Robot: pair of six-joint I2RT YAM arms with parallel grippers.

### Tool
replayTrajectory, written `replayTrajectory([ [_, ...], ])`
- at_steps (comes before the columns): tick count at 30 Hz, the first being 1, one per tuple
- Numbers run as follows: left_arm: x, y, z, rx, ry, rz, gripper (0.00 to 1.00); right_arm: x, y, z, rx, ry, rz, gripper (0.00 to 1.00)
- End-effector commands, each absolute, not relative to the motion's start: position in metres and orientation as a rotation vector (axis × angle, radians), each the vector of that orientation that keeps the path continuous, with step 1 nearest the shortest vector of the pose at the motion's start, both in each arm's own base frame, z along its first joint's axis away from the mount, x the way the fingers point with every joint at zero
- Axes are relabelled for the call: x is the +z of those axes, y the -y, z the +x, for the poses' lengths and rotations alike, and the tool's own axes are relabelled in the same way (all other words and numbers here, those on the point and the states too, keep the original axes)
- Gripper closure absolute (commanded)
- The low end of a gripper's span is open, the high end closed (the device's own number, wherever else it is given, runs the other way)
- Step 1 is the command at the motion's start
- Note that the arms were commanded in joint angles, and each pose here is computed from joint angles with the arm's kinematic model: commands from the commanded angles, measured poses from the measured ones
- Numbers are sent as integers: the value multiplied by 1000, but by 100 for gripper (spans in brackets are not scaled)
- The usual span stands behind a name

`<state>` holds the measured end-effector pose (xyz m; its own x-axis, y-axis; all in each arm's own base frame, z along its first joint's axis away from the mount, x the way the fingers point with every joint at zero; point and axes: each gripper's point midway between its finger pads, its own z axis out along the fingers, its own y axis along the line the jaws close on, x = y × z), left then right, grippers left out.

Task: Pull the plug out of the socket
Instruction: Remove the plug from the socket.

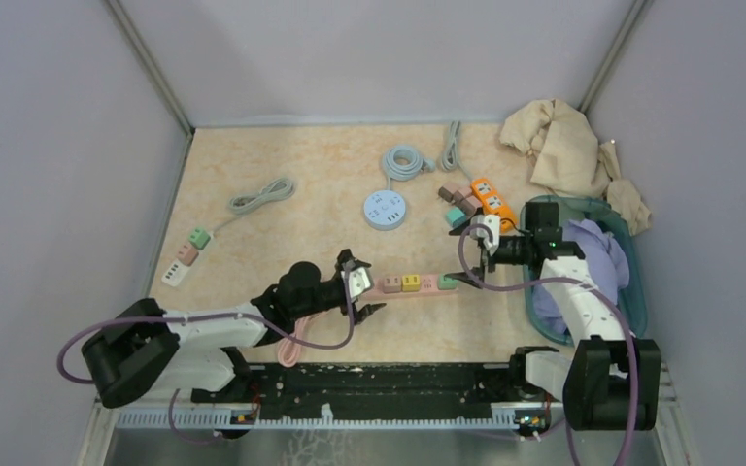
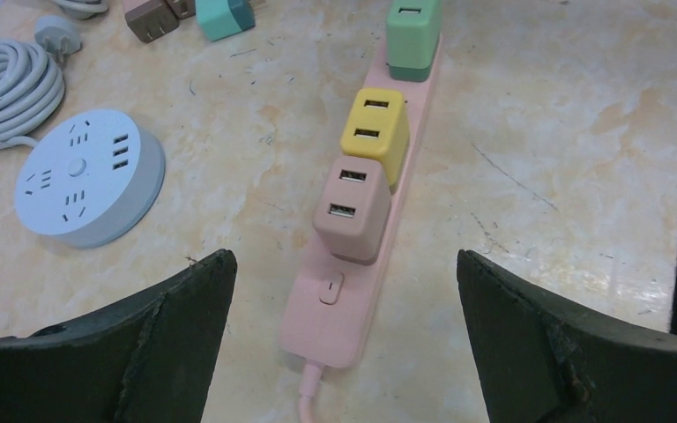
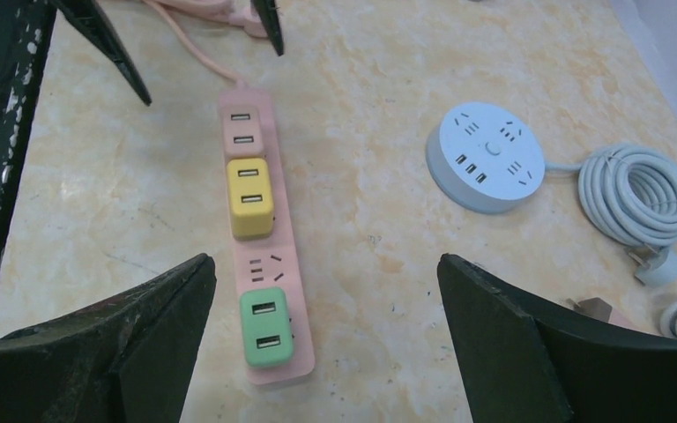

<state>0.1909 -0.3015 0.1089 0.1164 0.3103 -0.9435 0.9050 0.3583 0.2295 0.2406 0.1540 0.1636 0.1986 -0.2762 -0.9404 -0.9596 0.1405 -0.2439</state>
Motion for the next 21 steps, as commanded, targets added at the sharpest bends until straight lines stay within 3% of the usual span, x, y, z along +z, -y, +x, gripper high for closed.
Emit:
replayTrajectory([
  [1,140,329,205,-699,-1272,1188,0,164,-162,240,715,-1198,-1495,4],
  [11,125,355,218,-785,-1263,1215,0,145,-170,234,754,-1237,-1572,1],
  [17,111,371,223,-846,-1296,1244,17,133,-169,232,741,-1271,-1624,2],
  [21,105,377,222,-879,-1301,1258,20,125,-168,234,722,-1298,-1656,4],
])
